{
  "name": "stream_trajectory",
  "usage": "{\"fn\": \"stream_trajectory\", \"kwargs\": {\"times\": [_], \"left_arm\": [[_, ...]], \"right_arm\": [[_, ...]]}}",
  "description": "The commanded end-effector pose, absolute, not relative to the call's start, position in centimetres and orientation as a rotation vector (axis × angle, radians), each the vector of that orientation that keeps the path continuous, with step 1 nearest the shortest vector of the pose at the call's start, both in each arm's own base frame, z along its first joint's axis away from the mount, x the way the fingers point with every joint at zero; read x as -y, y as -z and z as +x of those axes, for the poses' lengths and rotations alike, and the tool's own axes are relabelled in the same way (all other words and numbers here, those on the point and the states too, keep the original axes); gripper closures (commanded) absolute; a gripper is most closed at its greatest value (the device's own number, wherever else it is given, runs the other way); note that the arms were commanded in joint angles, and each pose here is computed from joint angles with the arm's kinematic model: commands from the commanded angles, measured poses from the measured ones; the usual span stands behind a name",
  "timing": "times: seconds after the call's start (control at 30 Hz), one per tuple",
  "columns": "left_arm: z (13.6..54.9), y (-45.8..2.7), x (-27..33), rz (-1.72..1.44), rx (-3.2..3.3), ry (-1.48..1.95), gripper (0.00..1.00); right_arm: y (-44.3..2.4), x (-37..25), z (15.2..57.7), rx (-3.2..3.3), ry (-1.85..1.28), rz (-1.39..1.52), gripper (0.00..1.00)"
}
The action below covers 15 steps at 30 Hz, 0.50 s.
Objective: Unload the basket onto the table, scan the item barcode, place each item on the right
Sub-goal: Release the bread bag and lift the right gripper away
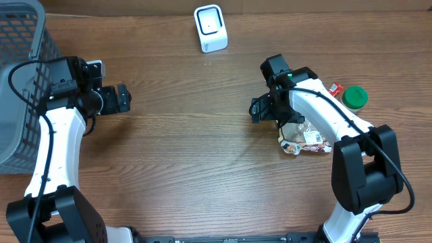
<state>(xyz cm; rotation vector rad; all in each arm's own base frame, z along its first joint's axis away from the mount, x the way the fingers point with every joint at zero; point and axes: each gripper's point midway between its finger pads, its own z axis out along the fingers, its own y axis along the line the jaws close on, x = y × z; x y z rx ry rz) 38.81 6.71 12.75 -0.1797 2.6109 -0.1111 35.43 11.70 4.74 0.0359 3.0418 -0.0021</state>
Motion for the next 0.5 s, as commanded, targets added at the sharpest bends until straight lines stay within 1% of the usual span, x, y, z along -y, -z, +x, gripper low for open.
{"fn": "stream_trajectory", "kwargs": {"times": [0.0, 0.33, 0.47], "left_arm": [[39.3, -13.1, -6.6, -0.157, -2.599, 0.115, 0.0], [39.3, -13.1, -6.6, -0.157, -2.598, 0.115, 0.0], [39.3, -13.1, -6.6, -0.157, -2.599, 0.115, 0.01]], "right_arm": [[-5.9, -12.0, 36.4, -2.994, -0.031, 0.03, 0.0], [-7.3, -12.1, 36.7, -2.956, -0.051, 0.031, 0.0], [-10.2, -12.1, 36.9, -2.881, -0.087, 0.032, 0.0]]}}
